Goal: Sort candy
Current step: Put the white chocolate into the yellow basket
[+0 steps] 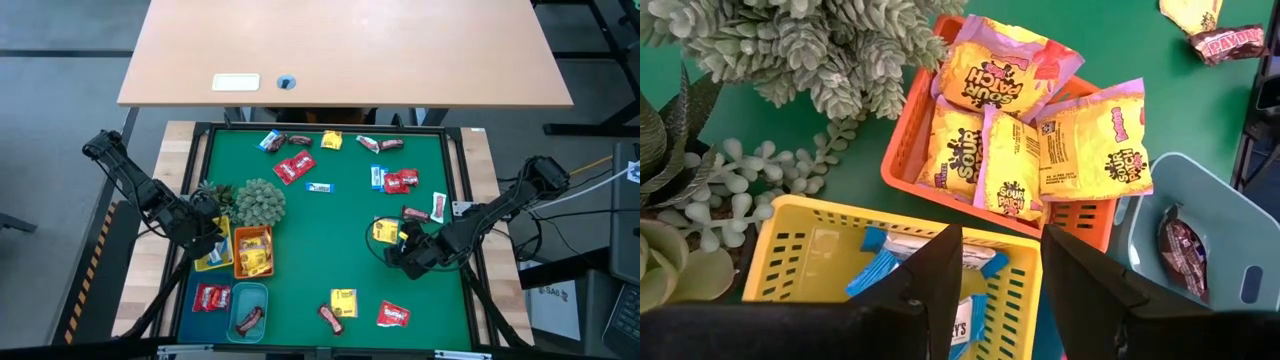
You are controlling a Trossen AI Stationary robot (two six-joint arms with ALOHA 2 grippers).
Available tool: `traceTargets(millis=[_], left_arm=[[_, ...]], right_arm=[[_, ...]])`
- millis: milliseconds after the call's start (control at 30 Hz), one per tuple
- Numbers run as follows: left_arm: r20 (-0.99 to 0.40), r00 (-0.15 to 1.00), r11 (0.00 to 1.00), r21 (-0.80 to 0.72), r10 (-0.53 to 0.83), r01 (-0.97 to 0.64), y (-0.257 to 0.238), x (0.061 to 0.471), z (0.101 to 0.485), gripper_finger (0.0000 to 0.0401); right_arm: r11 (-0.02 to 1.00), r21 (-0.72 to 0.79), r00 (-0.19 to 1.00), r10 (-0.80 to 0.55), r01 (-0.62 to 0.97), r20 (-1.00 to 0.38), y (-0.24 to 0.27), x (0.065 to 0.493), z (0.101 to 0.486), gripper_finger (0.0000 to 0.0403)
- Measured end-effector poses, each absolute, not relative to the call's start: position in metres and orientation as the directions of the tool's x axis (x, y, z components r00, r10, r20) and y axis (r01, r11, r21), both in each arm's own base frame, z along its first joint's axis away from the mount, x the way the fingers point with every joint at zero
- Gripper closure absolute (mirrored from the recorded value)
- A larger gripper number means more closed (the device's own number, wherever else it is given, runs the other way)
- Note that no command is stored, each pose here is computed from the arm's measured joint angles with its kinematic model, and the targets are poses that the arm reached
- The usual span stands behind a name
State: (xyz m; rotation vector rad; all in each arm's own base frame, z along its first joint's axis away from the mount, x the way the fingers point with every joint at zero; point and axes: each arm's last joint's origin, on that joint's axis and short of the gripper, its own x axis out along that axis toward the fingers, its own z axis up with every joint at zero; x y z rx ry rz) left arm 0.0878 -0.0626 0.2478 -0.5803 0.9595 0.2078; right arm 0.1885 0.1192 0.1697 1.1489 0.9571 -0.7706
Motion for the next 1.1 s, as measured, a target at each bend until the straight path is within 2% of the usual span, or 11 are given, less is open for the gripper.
traceTargets(millis=[100,300,433,567,800,1100], left_arm=[[-0.819,0.568,0.83,-0.373,-0.084,-0.415,-0.063,0.088,0.248,0.027],[-0.819,0.568,0.83,-0.373,-0.084,-0.415,-0.063,0.088,0.248,0.027],[-0.819,0.568,0.83,-0.373,-0.084,-0.415,-0.063,0.088,0.248,0.027],[-0.818,0.568,0.83,-0.373,-0.084,-0.415,-0.063,0.088,0.248,0.027],[-0.811,0.582,0.831,-0.365,-0.062,-0.421,-0.062,0.088,0.248,0.027],[-0.81,0.583,0.83,-0.366,-0.061,-0.421,-0.062,0.088,0.248,0.027]], right_arm=[[0.315,0.34,0.369,-0.035,0.886,-0.929,0.117,0.185,0.168,0.0136],[0.616,0.261,0.348,-0.023,0.744,-0.937,0.117,0.184,0.168,0.0136],[0.815,0.195,0.344,-0.006,0.546,-0.939,0.118,0.184,0.168,0.0136],[0.969,0.097,0.331,0.016,0.228,-0.944,0.118,0.184,0.168,0.0136],[0.994,-0.036,0.337,0.0,-0.101,-0.942,0.118,0.184,0.167,0.0137],[0.943,-0.101,0.239,-0.023,-0.316,-0.971,0.121,0.186,0.15,0.0137]])
